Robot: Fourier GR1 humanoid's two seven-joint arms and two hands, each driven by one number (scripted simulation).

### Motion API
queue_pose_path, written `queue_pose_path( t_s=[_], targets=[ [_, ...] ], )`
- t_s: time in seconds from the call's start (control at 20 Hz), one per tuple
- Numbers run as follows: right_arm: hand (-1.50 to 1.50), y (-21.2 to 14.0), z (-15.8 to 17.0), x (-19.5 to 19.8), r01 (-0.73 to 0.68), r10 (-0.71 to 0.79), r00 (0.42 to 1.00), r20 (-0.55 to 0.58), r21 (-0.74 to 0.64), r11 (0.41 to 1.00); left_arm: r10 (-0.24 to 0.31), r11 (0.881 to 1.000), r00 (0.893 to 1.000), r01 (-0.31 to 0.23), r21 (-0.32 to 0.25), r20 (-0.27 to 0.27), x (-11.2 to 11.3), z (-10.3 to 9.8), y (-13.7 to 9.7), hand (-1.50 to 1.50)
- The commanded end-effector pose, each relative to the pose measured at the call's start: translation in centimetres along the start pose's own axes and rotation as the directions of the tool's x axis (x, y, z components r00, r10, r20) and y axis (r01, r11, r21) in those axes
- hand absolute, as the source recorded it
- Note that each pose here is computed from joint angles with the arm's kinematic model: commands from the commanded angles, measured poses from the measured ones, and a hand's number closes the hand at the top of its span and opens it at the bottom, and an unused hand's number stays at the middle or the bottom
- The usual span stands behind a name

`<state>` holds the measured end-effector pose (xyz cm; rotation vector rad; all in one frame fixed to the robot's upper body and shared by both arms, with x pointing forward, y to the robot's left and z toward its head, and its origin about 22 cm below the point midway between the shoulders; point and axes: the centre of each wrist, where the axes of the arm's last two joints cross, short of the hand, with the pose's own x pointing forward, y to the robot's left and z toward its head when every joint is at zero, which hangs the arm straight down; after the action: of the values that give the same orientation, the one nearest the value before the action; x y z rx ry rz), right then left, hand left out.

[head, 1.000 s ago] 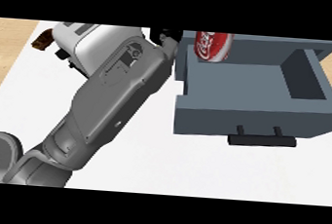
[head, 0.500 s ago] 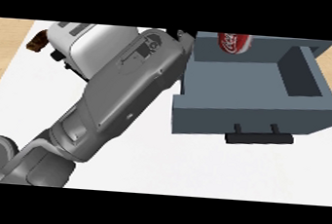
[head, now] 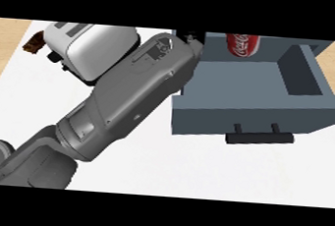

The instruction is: Pick up the can, place it into the drawer and close the drawer

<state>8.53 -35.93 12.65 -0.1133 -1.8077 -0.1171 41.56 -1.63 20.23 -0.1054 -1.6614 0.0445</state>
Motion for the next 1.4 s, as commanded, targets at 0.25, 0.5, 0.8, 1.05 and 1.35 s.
queue_pose_path(
  t_s=[0.25,0.5,0.8,1.05,1.35],
  targets=[
    [-1.5,0.3,0.3,0.8,-0.006,0.005,1.0,0.012,0.024,1.0,-0.09,0.993,0.996,0.091,0.071,-0.01,-2.1,-0.3,0.3,-1.5],
    [-1.5,0.5,-1.4,0.2,-0.007,0.007,1.0,0.006,0.01,1.0,-0.096,0.992,0.995,0.097,0.086,-0.022,-4.0,0.3,0.8,-1.5],
    [-1.5,1.2,-0.7,0.0,-0.005,0.005,1.0,0.004,0.022,1.0,-0.084,0.989,0.996,0.087,0.119,-0.033,-2.7,0.1,-0.1,-1.5],
    [-1.5,0.2,-0.3,0.0,0.007,-0.007,1.0,0.014,0.037,0.999,-0.078,0.985,0.997,0.077,0.155,-0.002,-2.4,-0.3,0.1,-1.5],
    [-1.5,0.5,-1.4,3.1,-0.3,0.286,0.94,0.188,0.055,0.952,-0.03,0.993,0.999,0.029,0.114,0.01,-3.8,0.0,0.8,-1.5]
  ],
)
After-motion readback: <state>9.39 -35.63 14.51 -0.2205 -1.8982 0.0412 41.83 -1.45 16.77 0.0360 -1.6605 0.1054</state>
